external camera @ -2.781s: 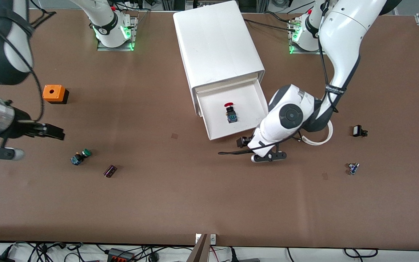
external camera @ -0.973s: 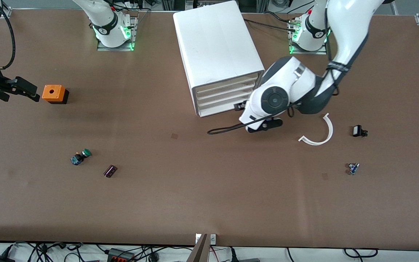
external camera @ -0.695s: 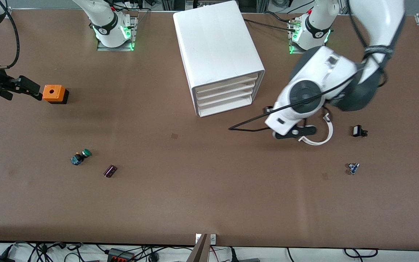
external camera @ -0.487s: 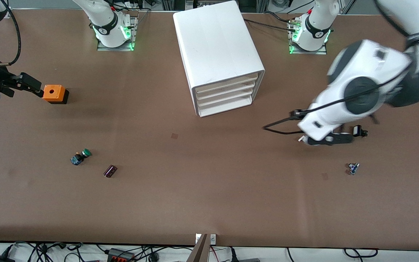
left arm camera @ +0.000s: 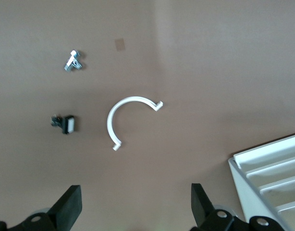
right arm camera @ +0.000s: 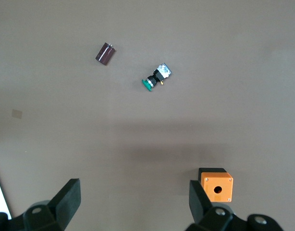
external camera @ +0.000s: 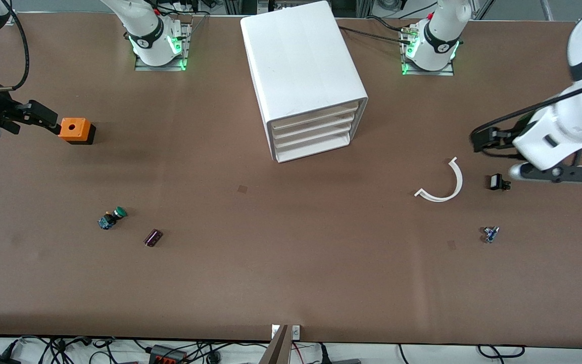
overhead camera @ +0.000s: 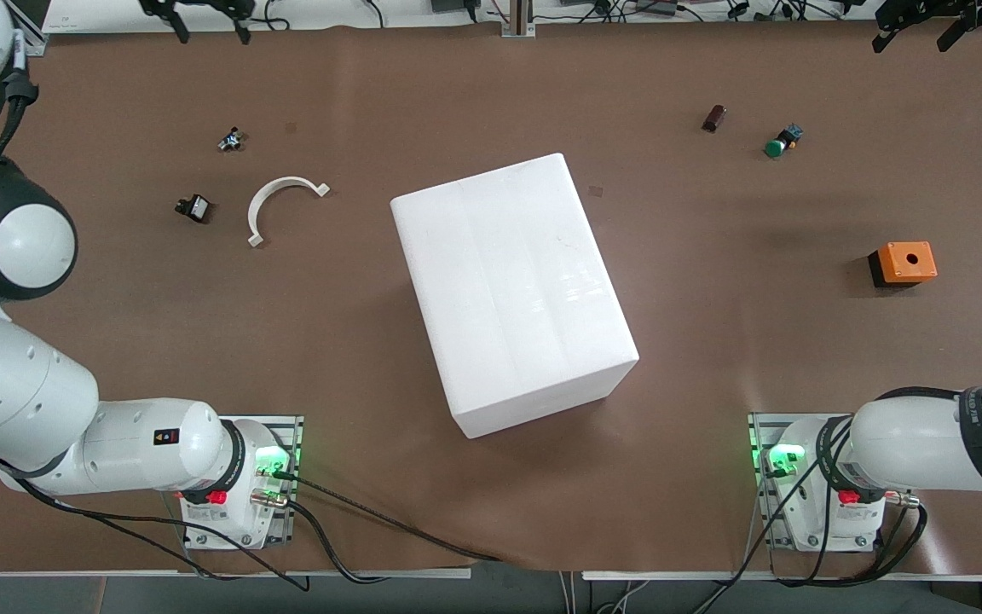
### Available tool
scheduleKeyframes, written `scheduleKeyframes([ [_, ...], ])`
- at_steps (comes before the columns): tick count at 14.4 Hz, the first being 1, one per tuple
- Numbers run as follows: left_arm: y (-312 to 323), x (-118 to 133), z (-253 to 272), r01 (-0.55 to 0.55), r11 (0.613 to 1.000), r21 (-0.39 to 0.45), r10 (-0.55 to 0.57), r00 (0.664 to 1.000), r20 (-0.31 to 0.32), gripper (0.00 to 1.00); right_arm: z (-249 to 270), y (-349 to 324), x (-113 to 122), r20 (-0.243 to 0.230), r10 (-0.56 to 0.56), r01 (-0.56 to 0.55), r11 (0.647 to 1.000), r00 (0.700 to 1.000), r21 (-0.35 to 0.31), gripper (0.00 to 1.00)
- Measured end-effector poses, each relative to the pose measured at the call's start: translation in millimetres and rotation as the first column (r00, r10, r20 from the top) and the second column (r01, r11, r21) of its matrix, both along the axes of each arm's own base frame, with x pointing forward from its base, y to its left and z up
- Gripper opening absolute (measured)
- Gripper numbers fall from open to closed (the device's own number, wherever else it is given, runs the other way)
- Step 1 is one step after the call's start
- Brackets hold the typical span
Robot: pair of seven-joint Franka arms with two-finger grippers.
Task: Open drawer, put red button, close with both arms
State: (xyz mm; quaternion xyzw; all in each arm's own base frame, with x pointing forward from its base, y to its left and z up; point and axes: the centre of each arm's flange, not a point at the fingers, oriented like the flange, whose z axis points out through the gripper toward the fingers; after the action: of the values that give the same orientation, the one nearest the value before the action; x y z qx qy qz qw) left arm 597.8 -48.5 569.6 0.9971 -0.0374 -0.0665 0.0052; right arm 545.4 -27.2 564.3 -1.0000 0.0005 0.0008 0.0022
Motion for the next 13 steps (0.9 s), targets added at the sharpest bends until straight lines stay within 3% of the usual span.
scheduleKeyframes([
  [4, 14, -23, 11, 0.052, 0.999, -0.012, -0.05, 0.99, 0.129, 1.0, -2, 0, -3, -0.03, 0.0, 0.0, 1.0, 1.0, 0.002, 1.0],
  [6, 2, -38, 29, 0.076, 0.997, -0.01, -0.073, 0.984, 0.162, 1.0, -3, 0, -4, -0.038, 0.0, 0.0, 1.0, 0.999, 0.002, 1.0],
  [13, 5, -52, 22, 0.074, 0.997, -0.008, -0.072, 0.992, 0.108, 1.0, -2, 0, -3, -0.024, 0.0, 0.0, 1.0, 1.0, 0.001, 1.0],
])
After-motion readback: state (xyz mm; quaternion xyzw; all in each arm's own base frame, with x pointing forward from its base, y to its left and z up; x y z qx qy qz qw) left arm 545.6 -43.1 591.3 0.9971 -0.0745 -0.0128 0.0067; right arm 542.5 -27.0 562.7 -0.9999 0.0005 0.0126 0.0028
